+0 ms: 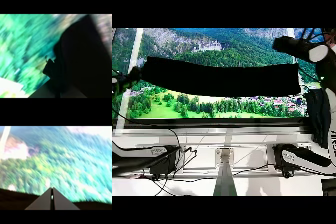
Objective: Fold the clothes and pants, and hang the long-sleeved shirts on hangers.
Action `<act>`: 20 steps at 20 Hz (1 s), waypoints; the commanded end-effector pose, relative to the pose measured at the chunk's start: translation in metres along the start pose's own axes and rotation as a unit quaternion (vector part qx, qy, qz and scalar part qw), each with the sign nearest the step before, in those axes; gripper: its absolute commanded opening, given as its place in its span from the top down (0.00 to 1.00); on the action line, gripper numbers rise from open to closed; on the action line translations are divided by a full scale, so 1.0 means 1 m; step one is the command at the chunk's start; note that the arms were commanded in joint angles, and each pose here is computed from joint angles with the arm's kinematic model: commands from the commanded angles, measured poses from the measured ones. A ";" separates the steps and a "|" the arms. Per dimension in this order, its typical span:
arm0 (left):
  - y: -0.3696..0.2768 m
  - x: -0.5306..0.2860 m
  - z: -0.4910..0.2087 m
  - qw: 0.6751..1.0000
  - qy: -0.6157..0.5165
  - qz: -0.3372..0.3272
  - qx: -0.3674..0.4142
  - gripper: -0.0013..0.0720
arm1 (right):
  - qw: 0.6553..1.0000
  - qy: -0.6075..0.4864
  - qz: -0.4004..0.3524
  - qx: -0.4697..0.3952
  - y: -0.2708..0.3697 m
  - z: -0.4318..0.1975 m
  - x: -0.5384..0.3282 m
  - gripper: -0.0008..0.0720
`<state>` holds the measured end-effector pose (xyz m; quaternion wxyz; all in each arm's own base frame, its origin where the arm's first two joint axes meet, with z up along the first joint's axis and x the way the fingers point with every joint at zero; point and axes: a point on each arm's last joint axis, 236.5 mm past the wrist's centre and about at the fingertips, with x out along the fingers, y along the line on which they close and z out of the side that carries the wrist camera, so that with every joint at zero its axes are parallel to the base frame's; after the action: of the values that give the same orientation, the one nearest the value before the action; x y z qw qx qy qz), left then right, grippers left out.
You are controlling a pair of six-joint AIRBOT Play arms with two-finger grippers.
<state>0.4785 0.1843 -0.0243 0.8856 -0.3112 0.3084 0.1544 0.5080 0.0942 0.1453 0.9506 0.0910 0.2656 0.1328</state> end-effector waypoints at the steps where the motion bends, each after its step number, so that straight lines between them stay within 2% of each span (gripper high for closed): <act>1: -0.061 -0.048 0.037 0.994 -0.042 -0.055 0.086 0.98 | 0.997 -0.068 0.035 -0.016 0.060 0.025 0.013 0.96; 3: -0.101 -0.095 0.040 0.988 -0.043 -0.101 0.113 0.98 | 0.997 -0.030 0.064 0.015 0.090 0.008 0.034 0.96; 5: -0.136 -0.143 0.037 0.978 -0.046 -0.142 0.144 0.98 | 0.993 0.063 0.096 0.021 0.125 -0.036 0.062 0.96; 9: -0.189 -0.227 0.036 0.958 -0.087 -0.205 0.180 0.97 | 0.959 0.217 0.181 0.025 0.225 -0.129 0.097 0.96; 11: -0.214 -0.263 0.036 0.946 -0.116 -0.240 0.184 0.97 | 0.939 0.248 0.235 0.036 0.289 -0.162 0.098 0.96; 15: -0.236 -0.295 0.032 0.933 -0.138 -0.270 0.193 0.97 | 0.907 0.283 0.310 -0.015 0.404 -0.229 0.069 0.96; 20: -0.244 -0.290 0.024 0.931 -0.124 -0.282 0.195 0.97 | 0.887 0.292 0.354 -0.053 0.462 -0.261 0.027 0.95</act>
<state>0.3837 0.0000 0.2848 0.9687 -0.1837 0.1212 -0.1147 0.3377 0.5388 0.0255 0.7435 0.0982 0.4697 0.4657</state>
